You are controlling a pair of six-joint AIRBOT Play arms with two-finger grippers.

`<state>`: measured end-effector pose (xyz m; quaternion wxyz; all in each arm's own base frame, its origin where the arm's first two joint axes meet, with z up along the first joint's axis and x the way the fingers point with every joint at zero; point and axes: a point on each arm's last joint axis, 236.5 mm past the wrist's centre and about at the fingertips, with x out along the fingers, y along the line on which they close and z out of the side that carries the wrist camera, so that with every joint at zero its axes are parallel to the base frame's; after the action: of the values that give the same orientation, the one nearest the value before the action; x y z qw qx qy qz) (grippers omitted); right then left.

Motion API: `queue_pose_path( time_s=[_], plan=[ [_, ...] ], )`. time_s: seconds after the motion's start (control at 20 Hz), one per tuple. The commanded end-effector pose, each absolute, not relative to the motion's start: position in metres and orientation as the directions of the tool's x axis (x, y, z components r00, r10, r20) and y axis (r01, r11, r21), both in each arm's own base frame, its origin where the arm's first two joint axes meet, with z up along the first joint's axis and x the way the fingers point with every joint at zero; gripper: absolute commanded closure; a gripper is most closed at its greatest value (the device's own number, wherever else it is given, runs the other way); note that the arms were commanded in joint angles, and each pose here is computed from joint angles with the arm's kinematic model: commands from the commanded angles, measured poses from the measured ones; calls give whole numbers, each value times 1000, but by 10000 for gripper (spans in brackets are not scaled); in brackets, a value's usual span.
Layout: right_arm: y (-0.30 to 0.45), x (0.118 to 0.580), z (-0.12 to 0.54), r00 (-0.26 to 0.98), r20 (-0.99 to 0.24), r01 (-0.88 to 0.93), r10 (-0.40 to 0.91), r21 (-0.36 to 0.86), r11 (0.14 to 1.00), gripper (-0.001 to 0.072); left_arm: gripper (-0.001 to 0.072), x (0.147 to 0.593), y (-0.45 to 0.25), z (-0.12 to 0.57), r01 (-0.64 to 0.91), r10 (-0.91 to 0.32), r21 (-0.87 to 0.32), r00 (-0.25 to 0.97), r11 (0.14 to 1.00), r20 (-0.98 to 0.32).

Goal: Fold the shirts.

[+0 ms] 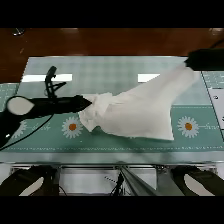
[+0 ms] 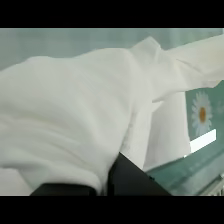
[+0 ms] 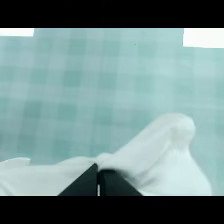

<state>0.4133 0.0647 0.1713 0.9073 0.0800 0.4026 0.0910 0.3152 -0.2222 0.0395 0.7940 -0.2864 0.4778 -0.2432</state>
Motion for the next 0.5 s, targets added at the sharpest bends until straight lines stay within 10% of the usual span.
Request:
queue_pose_path(
  time_s=[0.0,0.05,0.1,0.15,0.25,0.45],
  plan=[
    [89,474,95,604,-724,-22,333,403,915,691,678,366,-224,-14,21,-575,-644,471,765,-669],
    [91,480,76,575,-731,28,367,466,884,691,645,375,-227,-18,10,-579,-646,452,764,-678],
    [90,482,59,532,-736,85,418,538,839,688,435,380,-230,-18,10,-592,-651,427,759,-684],
    [87,482,48,499,-730,139,467,600,788,647,6,383,-235,-12,26,-617,-661,387,750,-685],
    [71,475,43,456,-697,171,553,679,714,80,2,380,-231,5,125,-654,-648,280,751,-703],
    [-15,418,56,385,-750,172,538,631,756,93,4,385,-124,35,120,-537,-524,226,843,-813]
  ],
)
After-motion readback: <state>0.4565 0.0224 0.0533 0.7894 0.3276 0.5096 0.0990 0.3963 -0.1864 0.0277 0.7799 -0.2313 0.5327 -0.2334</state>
